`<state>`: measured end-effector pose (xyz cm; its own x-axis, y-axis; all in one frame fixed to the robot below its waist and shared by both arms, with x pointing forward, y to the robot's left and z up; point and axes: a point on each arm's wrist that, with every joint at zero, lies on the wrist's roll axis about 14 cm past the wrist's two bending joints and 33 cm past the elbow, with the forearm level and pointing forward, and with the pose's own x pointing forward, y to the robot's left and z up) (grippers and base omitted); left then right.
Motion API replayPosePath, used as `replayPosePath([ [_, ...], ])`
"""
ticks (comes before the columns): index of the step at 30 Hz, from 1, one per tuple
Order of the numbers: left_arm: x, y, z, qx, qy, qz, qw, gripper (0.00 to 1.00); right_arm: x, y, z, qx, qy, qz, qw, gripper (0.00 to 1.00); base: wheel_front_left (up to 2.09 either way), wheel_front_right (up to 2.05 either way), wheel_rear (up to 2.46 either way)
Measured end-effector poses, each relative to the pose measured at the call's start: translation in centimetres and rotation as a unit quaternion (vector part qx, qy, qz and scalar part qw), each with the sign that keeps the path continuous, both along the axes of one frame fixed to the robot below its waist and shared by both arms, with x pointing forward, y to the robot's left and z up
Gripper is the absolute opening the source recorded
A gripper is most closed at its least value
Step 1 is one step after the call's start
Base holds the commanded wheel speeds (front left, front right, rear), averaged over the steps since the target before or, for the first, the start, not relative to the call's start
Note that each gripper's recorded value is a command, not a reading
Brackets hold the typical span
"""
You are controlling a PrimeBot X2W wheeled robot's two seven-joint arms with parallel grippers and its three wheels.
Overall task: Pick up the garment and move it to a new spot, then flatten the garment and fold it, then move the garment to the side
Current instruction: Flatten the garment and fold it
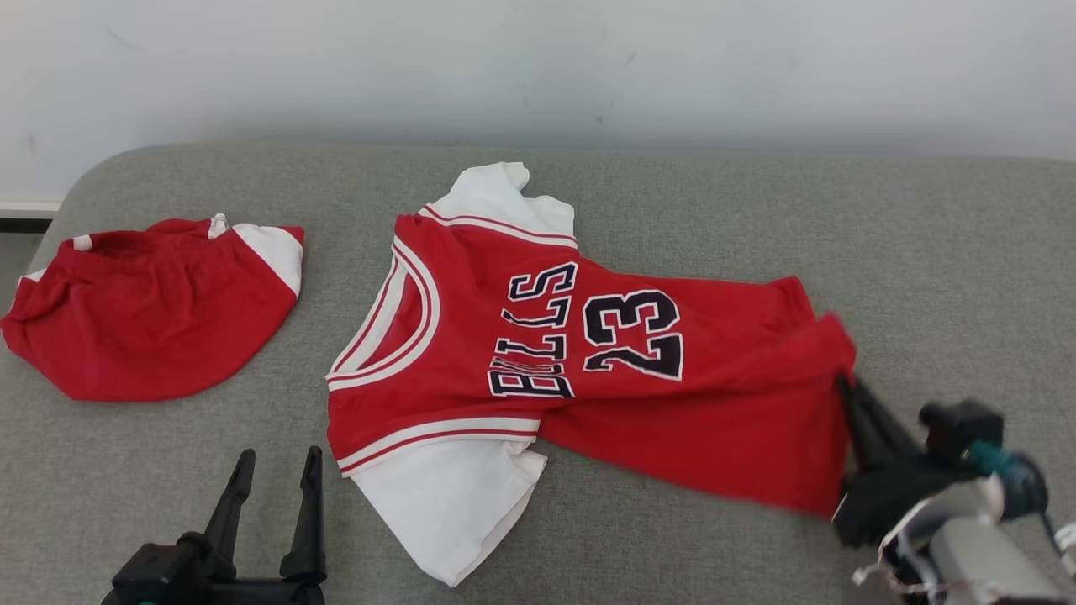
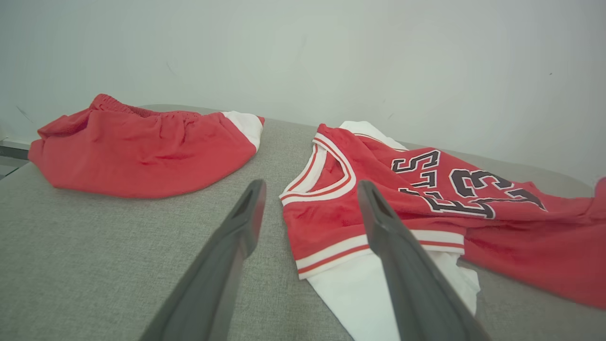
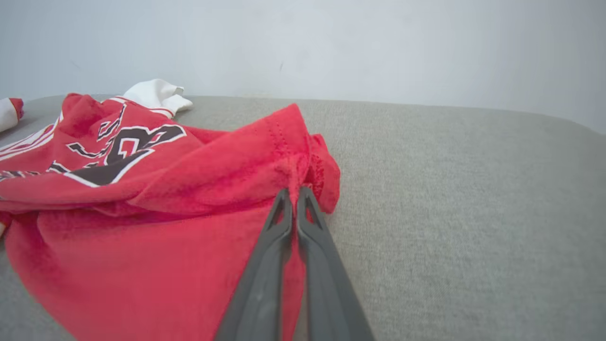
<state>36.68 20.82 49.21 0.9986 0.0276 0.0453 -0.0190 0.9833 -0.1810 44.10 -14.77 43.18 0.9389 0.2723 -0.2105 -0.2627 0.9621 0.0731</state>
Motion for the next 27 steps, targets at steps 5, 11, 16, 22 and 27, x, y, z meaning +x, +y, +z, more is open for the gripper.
replayPosePath([
  [5,0.2,-0.2,-0.2,0.0,0.002,-0.003,1.0,1.0,3.8,-1.7,4.7,-0.017,-0.064,-0.004,0.998,0.0,0.0,0.0,0.0],
  [11,0.4,0.0,-0.3,-0.001,0.005,0.001,1.0,1.0,7.1,-2.5,9.3,-0.028,-0.118,-0.003,0.993,0.0,0.0,0.0,0.0],
  [16,0.4,0.2,-0.5,-0.003,0.007,0.003,1.0,1.0,7.4,-1.7,9.9,-0.022,-0.123,0.008,0.992,0.0,0.0,0.0,0.0],
  [22,0.4,-0.1,-0.3,-0.007,0.005,0.001,1.0,1.0,4.6,-0.4,6.7,-0.008,-0.086,0.026,0.996,0.0,0.0,0.0,0.0],
  [27,0.4,-0.4,-0.1,-0.008,0.0,-0.003,1.0,1.0,0.8,0.0,4.4,0.014,-0.063,0.029,0.997,0.0,0.0,0.0,0.0],
])
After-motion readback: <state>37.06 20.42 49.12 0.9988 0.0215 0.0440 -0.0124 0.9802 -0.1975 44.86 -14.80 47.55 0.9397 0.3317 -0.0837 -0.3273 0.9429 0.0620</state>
